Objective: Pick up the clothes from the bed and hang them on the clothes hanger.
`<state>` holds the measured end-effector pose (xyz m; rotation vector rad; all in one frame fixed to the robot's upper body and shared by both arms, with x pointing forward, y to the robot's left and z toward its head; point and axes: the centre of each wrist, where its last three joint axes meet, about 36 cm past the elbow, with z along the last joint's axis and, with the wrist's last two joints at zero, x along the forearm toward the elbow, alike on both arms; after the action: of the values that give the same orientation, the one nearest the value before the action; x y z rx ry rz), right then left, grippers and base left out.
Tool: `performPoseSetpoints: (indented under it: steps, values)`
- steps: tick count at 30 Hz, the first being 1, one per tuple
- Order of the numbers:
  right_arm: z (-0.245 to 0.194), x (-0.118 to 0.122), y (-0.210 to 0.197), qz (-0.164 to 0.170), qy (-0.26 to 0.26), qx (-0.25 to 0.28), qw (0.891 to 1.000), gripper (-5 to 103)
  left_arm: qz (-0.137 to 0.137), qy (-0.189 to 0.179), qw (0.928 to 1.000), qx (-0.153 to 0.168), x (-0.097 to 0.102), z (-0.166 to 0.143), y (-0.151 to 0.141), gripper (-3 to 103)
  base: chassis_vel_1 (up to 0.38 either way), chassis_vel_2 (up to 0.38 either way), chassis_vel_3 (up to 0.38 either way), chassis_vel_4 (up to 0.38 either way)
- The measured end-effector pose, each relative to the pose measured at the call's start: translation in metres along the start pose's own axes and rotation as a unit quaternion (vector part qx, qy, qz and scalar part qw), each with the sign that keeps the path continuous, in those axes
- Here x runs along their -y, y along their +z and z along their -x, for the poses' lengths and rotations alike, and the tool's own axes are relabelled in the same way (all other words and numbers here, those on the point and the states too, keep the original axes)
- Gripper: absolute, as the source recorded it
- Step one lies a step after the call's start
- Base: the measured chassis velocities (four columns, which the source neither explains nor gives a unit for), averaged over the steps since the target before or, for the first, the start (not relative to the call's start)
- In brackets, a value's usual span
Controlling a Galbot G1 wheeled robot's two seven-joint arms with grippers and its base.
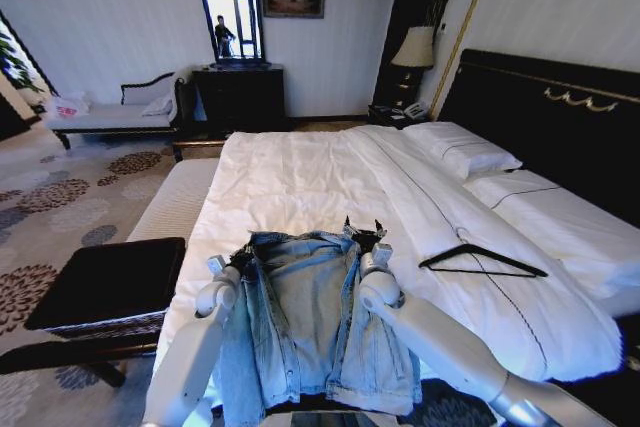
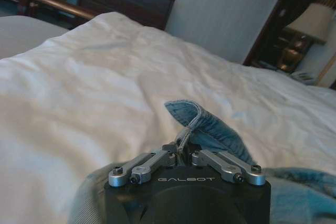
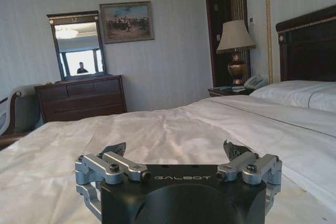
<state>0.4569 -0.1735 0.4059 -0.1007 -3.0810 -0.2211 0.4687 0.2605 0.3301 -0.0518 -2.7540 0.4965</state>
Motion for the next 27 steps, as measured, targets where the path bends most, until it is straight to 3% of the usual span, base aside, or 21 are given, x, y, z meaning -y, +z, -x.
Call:
performPoseSetpoints:
  steps: [2, 5, 7, 10, 13, 15, 16, 20, 22, 23, 27]
  values:
    - [0.0, 0.001, -0.002, 0.007, -0.001, -0.001, 1.0, 100, 0.002, -0.004, 1.0, 0.001, 0.0, -0.004, 0.0, 5, 0.0, 0.0, 0.0, 0.0]
    - [-0.002, 0.008, -0.005, 0.026, -0.016, 0.02, 0.999, 100, 0.014, -0.028, 0.9994, 0.013, 0.004, -0.031, -0.005, 20, 0.0, 0.0, 0.0, 0.0]
    - [-0.003, 0.008, -0.006, 0.027, -0.019, 0.024, 0.999, 100, 0.016, -0.031, 0.9992, 0.018, 0.006, -0.043, -0.007, 20, 0.0, 0.0, 0.0, 0.0]
    - [-0.008, 0.007, -0.011, 0.036, -0.025, 0.031, 0.999, 100, 0.024, -0.02, 0.9982, 0.051, 0.019, -0.097, -0.016, 36, 0.0, 0.0, 0.0, 0.0]
    - [-0.011, 0.006, -0.013, 0.039, -0.026, 0.037, 0.998, 100, 0.027, -0.01, 0.9974, 0.066, 0.025, -0.123, -0.019, 42, 0.0, 0.0, 0.0, 0.0]
    - [-0.015, 0.006, -0.016, 0.046, -0.025, 0.042, 0.998, 100, 0.025, 0.002, 0.9955, 0.091, 0.033, -0.155, -0.034, 52, 0.0, 0.0, 0.0, 0.0]
    - [-0.015, 0.006, -0.016, 0.046, -0.025, 0.042, 0.998, 100, 0.025, 0.002, 0.9955, 0.091, 0.033, -0.155, -0.034, 52, 0.0, 0.0, 0.0, 0.0]
    - [-0.02, 0.009, -0.014, 0.046, -0.023, 0.045, 0.998, 100, 0.033, -0.014, 0.9951, 0.092, 0.026, -0.168, -0.044, 75, 0.0, 0.0, 0.0, 0.0]
    - [-0.021, 0.009, -0.014, 0.046, -0.023, 0.047, 0.998, 100, 0.031, -0.02, 0.995, 0.093, 0.023, -0.168, -0.045, 75, 0.0, 0.0, 0.0, 0.0]
    - [-0.022, 0.009, -0.014, 0.047, -0.023, 0.048, 0.997, 100, 0.029, -0.023, 0.9948, 0.095, 0.022, -0.168, -0.046, 80, 0.0, 0.0, 0.0, 0.0]
    - [-0.025, 0.012, -0.019, 0.054, -0.023, 0.052, 0.997, 100, 0.011, -0.027, 0.9906, 0.134, 0.028, -0.19, -0.071, 95, 0.0, 0.0, 0.0, 0.0]
